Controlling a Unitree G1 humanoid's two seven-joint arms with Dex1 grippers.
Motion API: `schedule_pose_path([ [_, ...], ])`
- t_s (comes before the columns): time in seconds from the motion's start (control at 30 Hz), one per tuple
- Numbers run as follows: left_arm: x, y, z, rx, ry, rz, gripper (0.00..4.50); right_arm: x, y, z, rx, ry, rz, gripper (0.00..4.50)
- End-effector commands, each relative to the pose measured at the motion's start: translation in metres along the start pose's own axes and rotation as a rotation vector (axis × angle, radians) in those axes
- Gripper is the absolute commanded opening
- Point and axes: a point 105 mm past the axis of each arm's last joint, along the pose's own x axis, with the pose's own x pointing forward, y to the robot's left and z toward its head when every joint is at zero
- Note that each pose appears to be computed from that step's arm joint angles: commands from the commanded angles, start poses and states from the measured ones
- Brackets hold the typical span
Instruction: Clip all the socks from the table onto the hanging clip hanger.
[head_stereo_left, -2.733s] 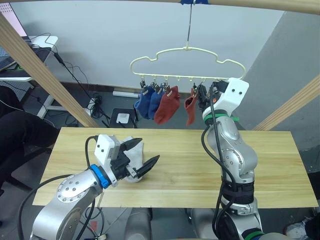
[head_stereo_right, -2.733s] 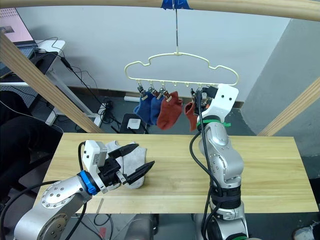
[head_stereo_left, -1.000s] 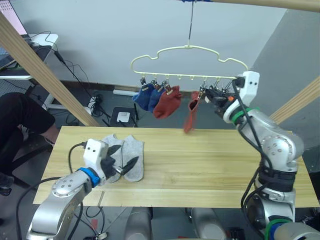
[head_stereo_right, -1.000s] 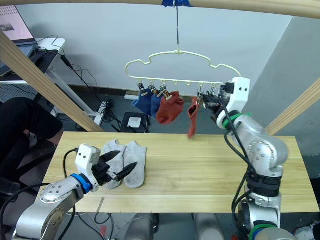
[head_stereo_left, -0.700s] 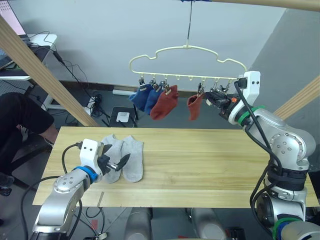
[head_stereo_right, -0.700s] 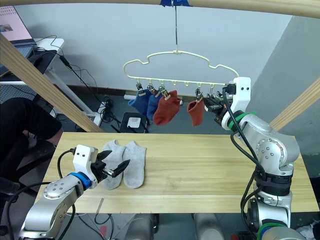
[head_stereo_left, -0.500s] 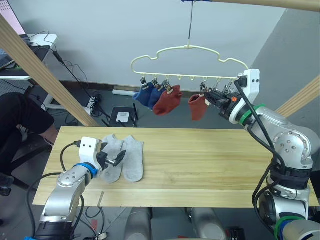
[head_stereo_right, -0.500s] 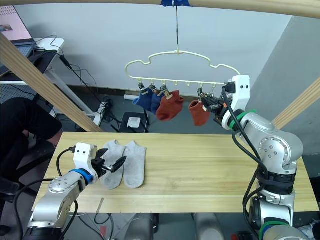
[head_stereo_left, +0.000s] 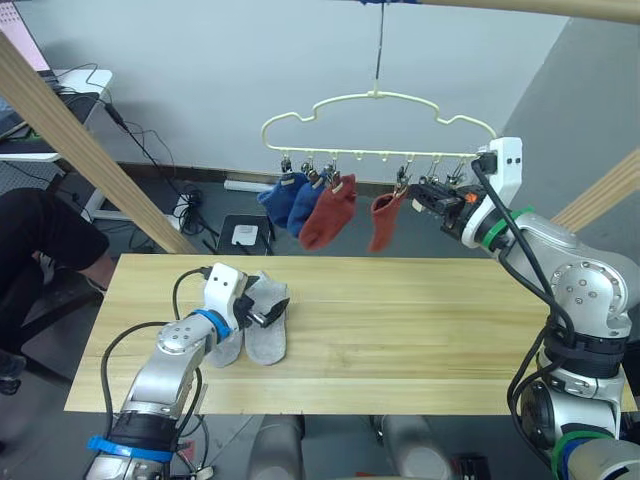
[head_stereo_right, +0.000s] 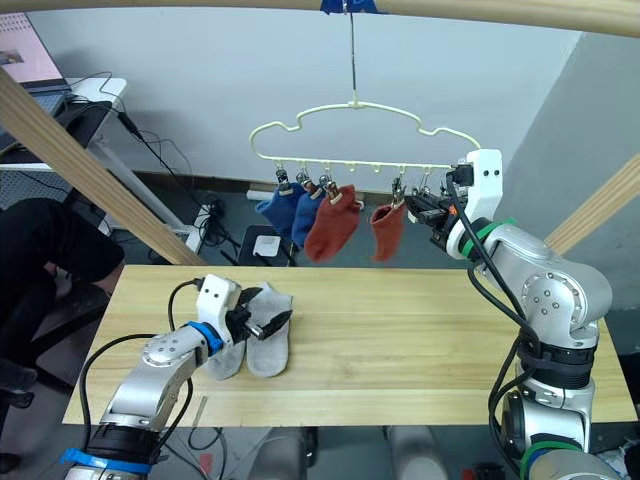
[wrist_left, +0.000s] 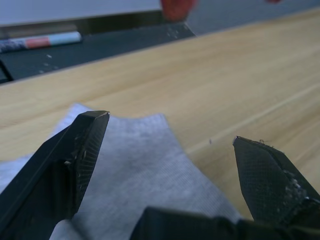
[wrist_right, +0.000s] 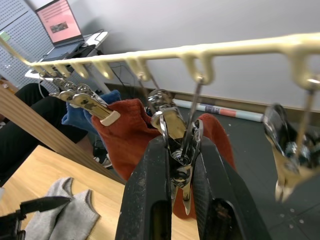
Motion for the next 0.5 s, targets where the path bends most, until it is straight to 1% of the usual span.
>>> schedule_pose_path([
  [0.03,0.007,-0.005,-0.017,0.060,0.082,-0.039,4.50,-0.005,0.008,0.015,-0.031,-0.056,0.027,0.21],
  [0.1,0.009,-0.006,-0.020,0.074,0.098,-0.050,4.50,-0.005,0.008,0.016,-0.032,-0.057,0.027,0.21],
  [0.17,0.009,-0.008,-0.026,0.049,0.125,-0.071,4.50,-0.005,0.008,0.016,-0.031,-0.057,0.026,0.21],
  [0.27,0.007,-0.013,-0.039,0.026,0.194,-0.099,3.89,-0.005,0.006,0.017,-0.029,-0.062,0.019,0.21],
  [0.3,0.008,-0.015,-0.040,0.029,0.194,-0.109,3.60,-0.005,0.006,0.017,-0.027,-0.063,0.016,0.21],
  [0.4,0.010,-0.019,-0.037,0.057,0.177,-0.128,2.78,-0.004,0.005,0.016,-0.025,-0.063,0.014,0.21],
  [0.5,0.011,-0.034,-0.025,0.099,0.109,-0.199,1.89,-0.003,0.005,0.015,-0.022,-0.062,0.011,0.21],
])
